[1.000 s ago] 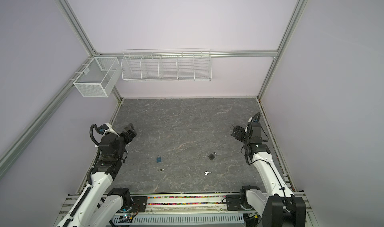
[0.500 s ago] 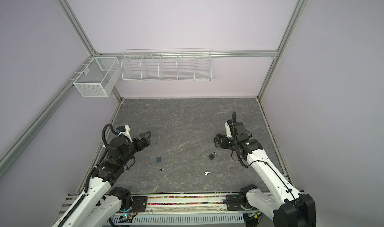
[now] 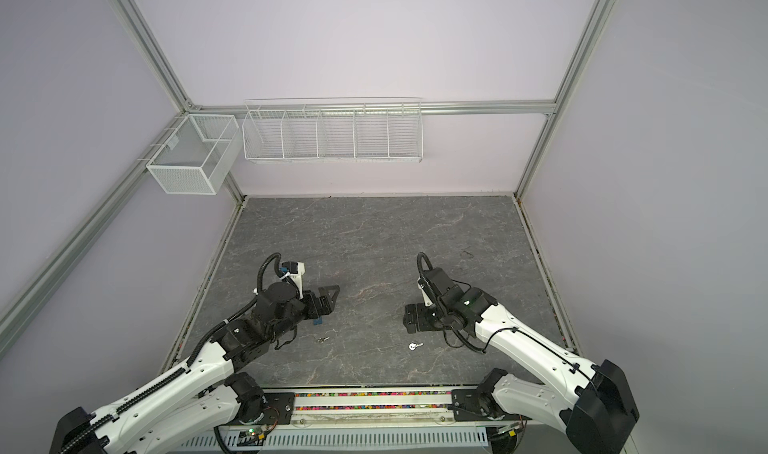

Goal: Unlock with the key
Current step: 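Move the right gripper toward the silver key while the left gripper approaches the black padlock, then lower the right gripper onto the silver key ring and close on it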

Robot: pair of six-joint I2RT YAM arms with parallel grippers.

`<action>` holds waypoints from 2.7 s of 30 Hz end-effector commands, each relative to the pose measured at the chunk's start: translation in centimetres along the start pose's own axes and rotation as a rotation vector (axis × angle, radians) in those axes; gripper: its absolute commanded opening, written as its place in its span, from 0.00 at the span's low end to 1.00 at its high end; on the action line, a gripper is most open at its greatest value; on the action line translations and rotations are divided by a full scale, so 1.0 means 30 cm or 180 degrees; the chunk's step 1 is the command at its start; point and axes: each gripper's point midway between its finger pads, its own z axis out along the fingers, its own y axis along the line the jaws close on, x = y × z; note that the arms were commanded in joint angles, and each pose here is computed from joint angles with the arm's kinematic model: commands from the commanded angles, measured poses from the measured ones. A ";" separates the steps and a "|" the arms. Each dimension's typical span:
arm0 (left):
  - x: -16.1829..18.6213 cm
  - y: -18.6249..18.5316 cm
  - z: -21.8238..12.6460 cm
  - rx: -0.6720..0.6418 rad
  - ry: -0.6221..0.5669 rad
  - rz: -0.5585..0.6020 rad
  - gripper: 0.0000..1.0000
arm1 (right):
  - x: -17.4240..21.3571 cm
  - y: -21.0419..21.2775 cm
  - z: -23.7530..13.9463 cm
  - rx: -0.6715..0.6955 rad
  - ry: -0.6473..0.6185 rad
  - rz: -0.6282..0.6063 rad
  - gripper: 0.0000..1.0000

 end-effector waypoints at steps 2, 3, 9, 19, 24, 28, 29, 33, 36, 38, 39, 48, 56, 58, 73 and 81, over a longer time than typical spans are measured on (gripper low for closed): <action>0.006 -0.023 -0.003 -0.0057 -0.0074 -0.0041 0.99 | 0.073 -0.022 0.056 0.0128 0.0171 0.0207 0.94; 0.012 -0.026 -0.001 -0.0068 -0.0080 -0.0043 0.99 | 0.086 -0.024 0.072 0.0125 0.0196 0.0188 0.94; 0.048 -0.059 0.032 0.0007 -0.0031 -0.0135 0.99 | 0.147 0.006 0.133 -0.0022 0.0353 0.0217 1.00; 0.072 -0.069 0.045 0.0018 0.0058 0.0074 0.99 | 0.178 0.023 0.210 0.0135 0.0505 0.0075 0.74; 0.062 -0.052 0.032 -0.0026 -0.0024 0.0086 0.99 | 0.174 0.011 0.222 0.0225 0.0511 0.0068 0.63; 0.054 -0.047 0.025 -0.0036 -0.0062 0.0075 0.99 | 0.166 0.013 0.224 0.0231 0.0480 0.0057 0.60; 0.055 -0.046 0.025 -0.0040 -0.0064 0.0074 0.99 | 0.164 0.009 0.225 0.0258 0.0480 0.0053 0.58; 0.053 -0.039 0.020 -0.0054 -0.0092 0.0074 0.99 | 0.152 0.019 0.228 0.0266 0.0483 0.0021 0.55; 0.052 -0.037 0.017 -0.0052 -0.0097 0.0071 0.99 | 0.142 0.029 0.230 0.0246 0.0467 0.0010 0.54; 0.050 -0.035 0.015 -0.0054 -0.0112 0.0065 0.99 | 0.138 0.039 0.232 0.0214 0.0458 -0.0004 0.54; 0.050 -0.034 0.014 -0.0060 -0.0117 0.0058 0.99 | 0.137 0.042 0.234 0.0207 0.0464 -0.0013 0.54; 0.044 -0.032 0.004 -0.0046 -0.0147 0.0040 0.99 | 0.121 0.088 0.234 0.0179 0.0464 -0.0167 0.54; 0.051 -0.045 0.019 0.0010 -0.0126 -0.0005 0.99 | 0.135 0.066 0.231 0.0244 0.0508 -0.0264 0.52; 0.056 -0.051 0.028 0.0029 -0.0103 -0.0021 0.99 | 0.135 0.061 0.228 0.0272 0.0520 -0.0320 0.52; 0.079 -0.090 0.058 0.0112 0.0081 -0.0036 0.99 | 0.194 0.010 0.210 0.0706 0.0640 -0.0233 0.52; 0.073 -0.107 0.062 0.0167 0.0083 0.0001 0.99 | 0.192 -0.024 0.222 0.1032 0.0524 -0.0084 0.57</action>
